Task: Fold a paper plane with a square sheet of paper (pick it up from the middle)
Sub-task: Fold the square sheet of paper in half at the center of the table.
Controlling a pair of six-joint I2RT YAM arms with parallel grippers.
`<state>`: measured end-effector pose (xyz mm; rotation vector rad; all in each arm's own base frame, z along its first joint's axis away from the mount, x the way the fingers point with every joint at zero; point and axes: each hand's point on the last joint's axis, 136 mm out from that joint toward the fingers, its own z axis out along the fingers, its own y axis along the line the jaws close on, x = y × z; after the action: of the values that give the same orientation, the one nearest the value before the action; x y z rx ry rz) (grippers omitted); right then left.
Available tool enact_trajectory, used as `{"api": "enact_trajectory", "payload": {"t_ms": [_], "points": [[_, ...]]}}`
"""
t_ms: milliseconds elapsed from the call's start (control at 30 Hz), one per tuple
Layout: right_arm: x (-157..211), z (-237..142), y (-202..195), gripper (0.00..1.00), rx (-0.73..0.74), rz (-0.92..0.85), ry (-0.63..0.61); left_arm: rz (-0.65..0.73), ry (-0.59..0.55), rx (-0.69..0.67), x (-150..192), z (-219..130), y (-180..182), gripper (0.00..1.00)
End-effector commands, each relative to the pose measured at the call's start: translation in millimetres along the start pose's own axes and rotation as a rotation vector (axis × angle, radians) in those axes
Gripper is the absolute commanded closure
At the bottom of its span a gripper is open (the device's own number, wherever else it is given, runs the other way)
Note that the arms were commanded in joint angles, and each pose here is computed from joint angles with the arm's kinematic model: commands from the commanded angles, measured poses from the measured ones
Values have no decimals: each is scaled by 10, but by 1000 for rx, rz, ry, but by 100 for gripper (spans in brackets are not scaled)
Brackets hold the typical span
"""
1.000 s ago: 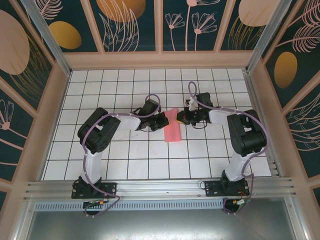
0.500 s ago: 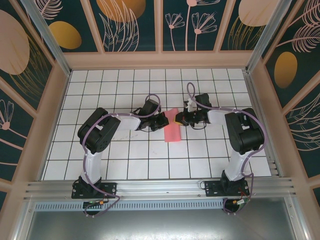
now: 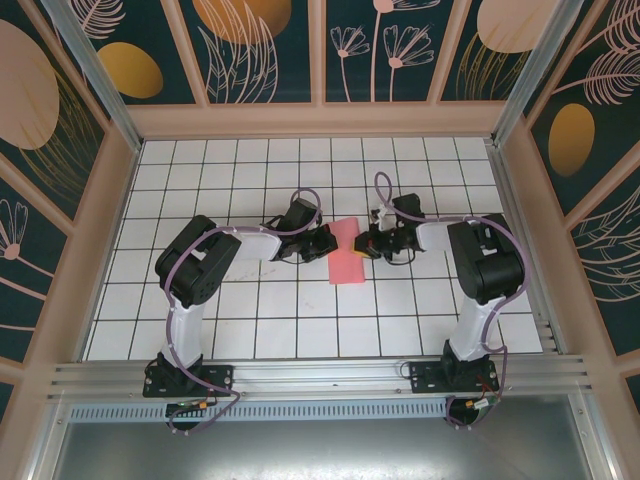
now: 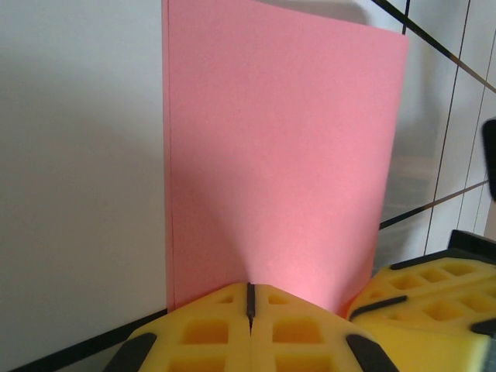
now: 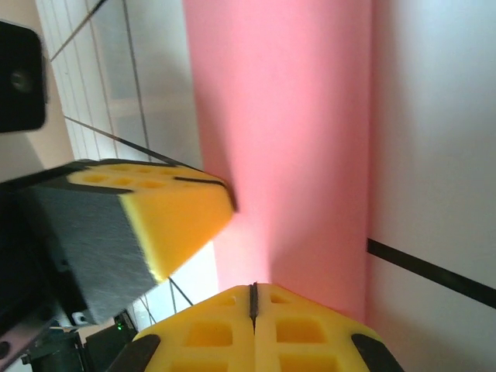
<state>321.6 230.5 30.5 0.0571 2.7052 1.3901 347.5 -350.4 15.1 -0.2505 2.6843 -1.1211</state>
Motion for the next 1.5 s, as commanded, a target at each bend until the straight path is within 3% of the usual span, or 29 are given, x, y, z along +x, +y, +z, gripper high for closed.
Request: {"api": "enact_trajectory", "payload": {"t_ms": [0, 433, 767, 1067, 1267, 1467], "points": [[61, 25, -113, 100, -5, -15, 13, -22, 53, -111, 193, 100, 401, 100], [238, 11, -471, 100, 86, -63, 25, -21, 55, -119, 206, 98, 430, 100], [103, -181, 125, 100, -83, -149, -17, -22, 57, -121, 216, 98, 437, 100], [382, -74, -231, 100, 0, -86, 54, -21, 56, -118, 212, 96, 430, 100], [434, -71, -544, 100, 149, -53, 53, -21, 56, -118, 211, 97, 429, 100], [331, -121, -190, 100, 46, -108, 24, -20, 60, -124, 223, 112, 458, 100]]}}
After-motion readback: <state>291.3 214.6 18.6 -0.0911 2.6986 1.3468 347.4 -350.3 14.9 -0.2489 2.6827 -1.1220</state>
